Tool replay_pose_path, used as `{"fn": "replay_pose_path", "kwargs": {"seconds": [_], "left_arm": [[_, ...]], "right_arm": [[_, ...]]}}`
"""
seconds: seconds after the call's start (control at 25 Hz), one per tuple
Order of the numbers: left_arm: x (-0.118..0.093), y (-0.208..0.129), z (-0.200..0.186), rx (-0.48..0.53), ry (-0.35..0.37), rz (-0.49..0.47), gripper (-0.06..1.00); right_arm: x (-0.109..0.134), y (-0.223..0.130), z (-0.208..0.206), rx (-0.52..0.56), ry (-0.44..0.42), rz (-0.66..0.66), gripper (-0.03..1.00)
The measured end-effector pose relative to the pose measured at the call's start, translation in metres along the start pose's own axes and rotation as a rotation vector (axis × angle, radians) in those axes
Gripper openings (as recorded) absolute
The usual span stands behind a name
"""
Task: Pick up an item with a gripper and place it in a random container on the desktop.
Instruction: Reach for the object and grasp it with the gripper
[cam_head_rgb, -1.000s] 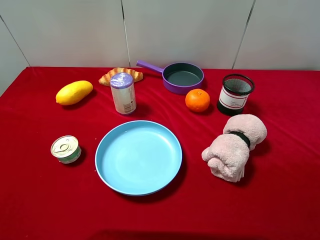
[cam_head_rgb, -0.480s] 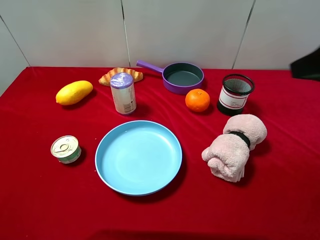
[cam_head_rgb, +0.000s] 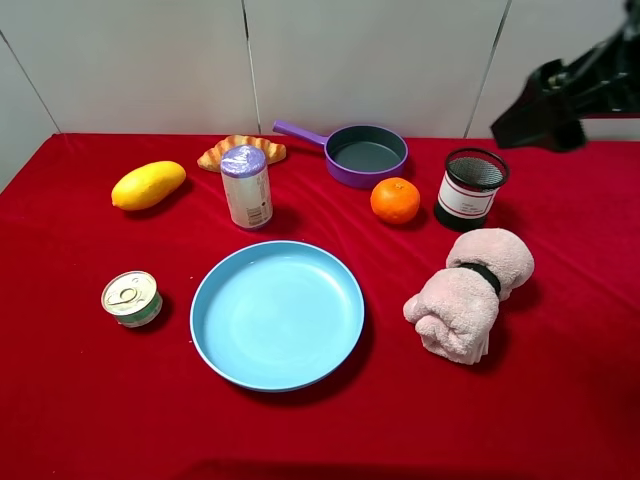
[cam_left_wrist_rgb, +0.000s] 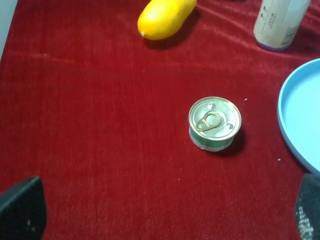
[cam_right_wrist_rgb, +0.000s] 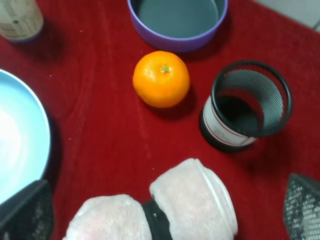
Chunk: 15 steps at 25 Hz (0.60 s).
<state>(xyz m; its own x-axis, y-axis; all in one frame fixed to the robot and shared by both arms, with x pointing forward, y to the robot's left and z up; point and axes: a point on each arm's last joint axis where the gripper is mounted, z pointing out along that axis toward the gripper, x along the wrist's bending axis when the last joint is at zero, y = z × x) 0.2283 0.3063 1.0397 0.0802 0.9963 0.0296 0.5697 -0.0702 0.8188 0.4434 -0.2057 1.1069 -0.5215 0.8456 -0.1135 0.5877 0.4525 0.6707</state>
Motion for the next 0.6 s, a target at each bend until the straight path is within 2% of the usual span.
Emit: {"fn": "replay_pose_path", "kwargs": {"seconds": [0.6], "left_arm": [[0.0,0.0,0.0,0.0,0.0,0.0,1.0]], "right_arm": [[0.003,0.036,0.068,0.116,0.036,-0.038,0.69]]}}
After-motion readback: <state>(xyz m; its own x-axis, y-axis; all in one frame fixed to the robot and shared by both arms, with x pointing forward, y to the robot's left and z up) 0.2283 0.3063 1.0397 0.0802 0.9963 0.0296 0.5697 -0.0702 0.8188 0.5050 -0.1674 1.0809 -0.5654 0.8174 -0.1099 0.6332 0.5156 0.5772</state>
